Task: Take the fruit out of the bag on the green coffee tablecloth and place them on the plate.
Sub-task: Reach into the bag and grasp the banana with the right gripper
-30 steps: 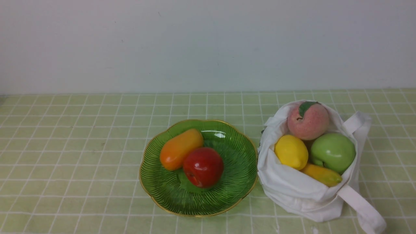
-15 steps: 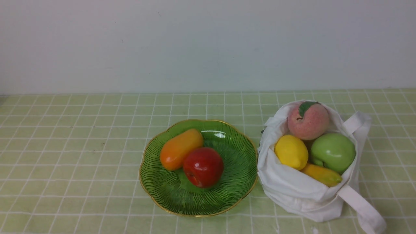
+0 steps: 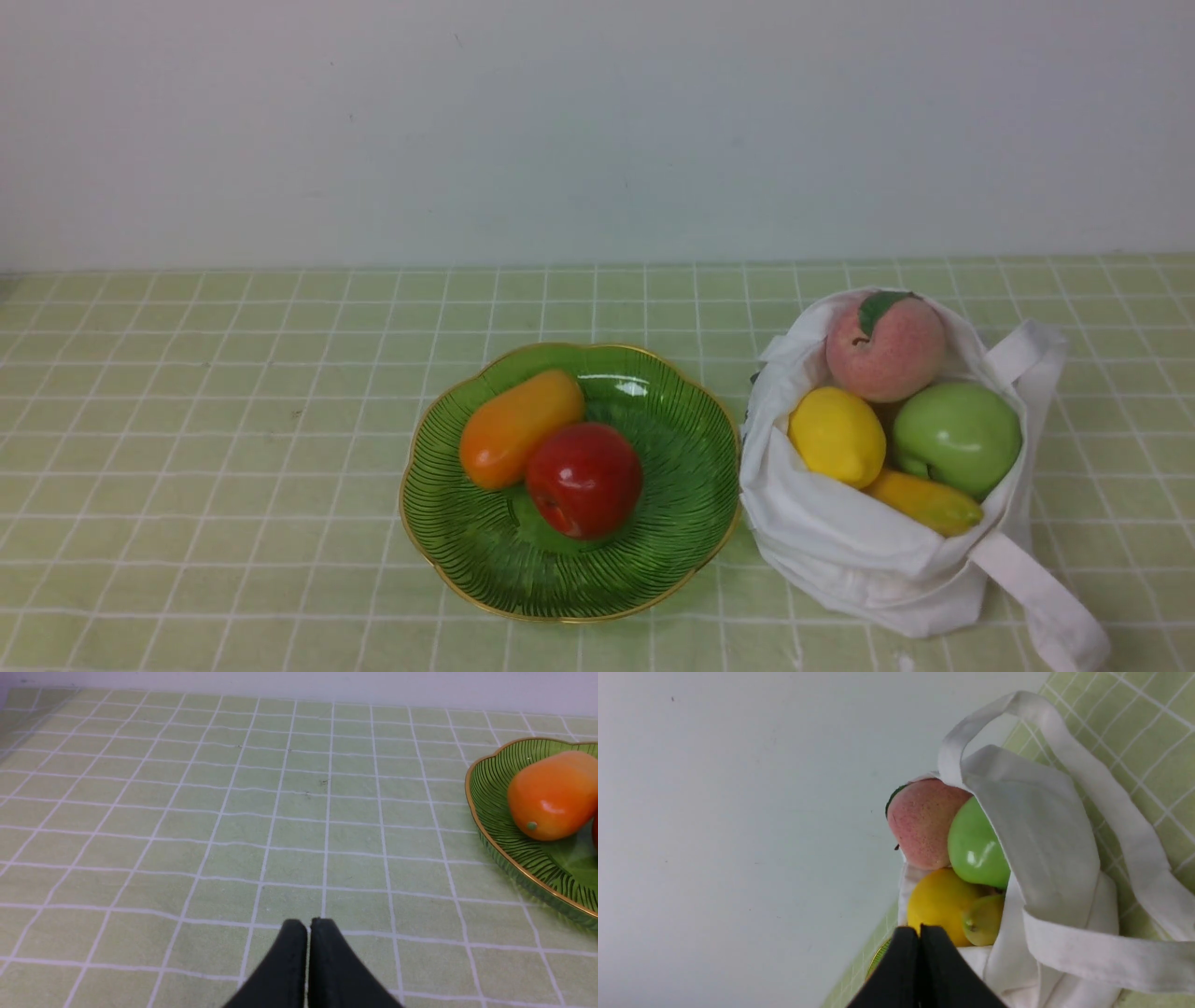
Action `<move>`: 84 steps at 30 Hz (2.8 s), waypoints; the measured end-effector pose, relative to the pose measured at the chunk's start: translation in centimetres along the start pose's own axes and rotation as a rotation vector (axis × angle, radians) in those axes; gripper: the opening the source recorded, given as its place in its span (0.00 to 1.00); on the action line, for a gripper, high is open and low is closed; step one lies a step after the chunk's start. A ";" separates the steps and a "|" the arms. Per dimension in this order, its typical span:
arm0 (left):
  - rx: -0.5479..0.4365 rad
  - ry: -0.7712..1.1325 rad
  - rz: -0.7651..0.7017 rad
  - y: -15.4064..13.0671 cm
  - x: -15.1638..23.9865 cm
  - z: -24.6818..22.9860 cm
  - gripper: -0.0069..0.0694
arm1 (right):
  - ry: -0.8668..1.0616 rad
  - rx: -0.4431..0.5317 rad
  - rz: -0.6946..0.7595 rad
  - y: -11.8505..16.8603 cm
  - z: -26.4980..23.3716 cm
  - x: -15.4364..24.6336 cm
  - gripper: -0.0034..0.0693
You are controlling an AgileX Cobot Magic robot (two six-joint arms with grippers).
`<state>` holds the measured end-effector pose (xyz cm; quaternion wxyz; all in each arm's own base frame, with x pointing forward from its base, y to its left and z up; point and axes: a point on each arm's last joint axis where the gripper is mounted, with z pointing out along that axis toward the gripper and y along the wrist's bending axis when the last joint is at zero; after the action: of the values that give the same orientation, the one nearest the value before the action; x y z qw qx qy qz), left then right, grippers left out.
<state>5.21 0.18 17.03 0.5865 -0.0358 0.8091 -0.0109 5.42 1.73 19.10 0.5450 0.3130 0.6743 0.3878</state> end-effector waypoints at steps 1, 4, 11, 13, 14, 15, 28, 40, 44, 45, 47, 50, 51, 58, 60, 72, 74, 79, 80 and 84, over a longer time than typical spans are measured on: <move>0.000 0.000 0.000 0.0 0.0 0.0 0.08 | 0.010 -0.007 -0.030 0.3 -0.1 0.0 0.03; 0.000 0.000 0.000 0.0 0.0 0.0 0.08 | -0.003 -0.060 -0.176 2.4 -0.7 -0.9 0.03; 0.000 0.000 0.000 0.0 0.0 0.0 0.08 | 0.005 -0.105 -0.618 8.7 -1.9 -3.9 0.03; 0.000 0.000 0.000 0.0 0.0 0.0 0.08 | 0.129 -0.018 -0.710 9.6 -0.4 -4.7 0.03; 0.000 0.000 0.000 0.0 0.0 0.0 0.08 | 0.178 0.019 -0.736 9.7 0.2 -4.9 0.03; 0.000 0.000 0.000 0.0 0.0 0.0 0.08 | 0.218 0.043 -0.742 9.7 0.8 -5.1 0.03; 0.000 0.000 0.000 0.0 0.0 0.0 0.08 | 0.805 0.134 -0.666 9.6 13.7 -6.0 0.08; 0.000 -0.001 0.000 0.0 0.0 0.0 0.08 | 1.133 0.223 -0.821 8.6 20.6 -2.5 0.62; 0.000 -0.001 0.000 0.0 0.0 0.0 0.08 | 1.153 0.313 -0.851 8.0 21.9 -2.3 0.72; 0.000 -0.001 0.000 0.0 0.0 0.0 0.08 | 1.159 0.331 -0.851 7.7 22.1 -2.2 0.73; 0.000 -0.001 0.000 0.0 0.0 0.0 0.08 | 1.172 0.361 -0.845 7.2 22.5 -1.9 0.74; 0.000 -0.001 0.000 0.0 0.0 0.0 0.08 | 1.183 0.400 -0.830 6.2 23.1 -1.5 0.74; 0.000 -0.001 0.000 0.0 0.0 0.0 0.08 | 1.183 0.407 -0.829 6.0 23.3 -1.4 0.75; 0.000 -0.001 0.000 0.0 0.0 0.0 0.08 | 1.184 0.420 -0.827 5.2 24.0 -1.0 0.75; 0.000 -0.001 0.000 0.0 0.0 0.0 0.08 | 1.185 0.423 -0.825 5.0 24.1 -0.9 0.74; 0.000 -0.001 0.000 0.0 0.0 0.0 0.08 | 1.181 0.429 -0.824 4.5 24.6 -0.7 0.44; 0.000 -0.001 0.000 0.0 0.0 0.0 0.08 | 1.183 0.429 -0.824 4.5 24.5 -0.7 0.44; 0.000 -0.001 0.000 0.0 0.0 0.0 0.08 | 1.197 0.424 -0.825 5.2 24.1 -1.0 0.44; 0.000 -0.001 0.000 0.0 0.0 0.0 0.08 | 1.193 0.417 -0.829 5.6 23.9 -1.2 0.44; 0.000 -0.001 0.000 0.0 0.0 0.0 0.08 | 1.174 0.393 -0.838 7.2 23.1 -2.1 0.44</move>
<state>5.22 0.18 17.04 0.5868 -0.0358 0.8088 -0.0109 28.47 7.83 23.90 0.1314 -0.1370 0.9741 0.1231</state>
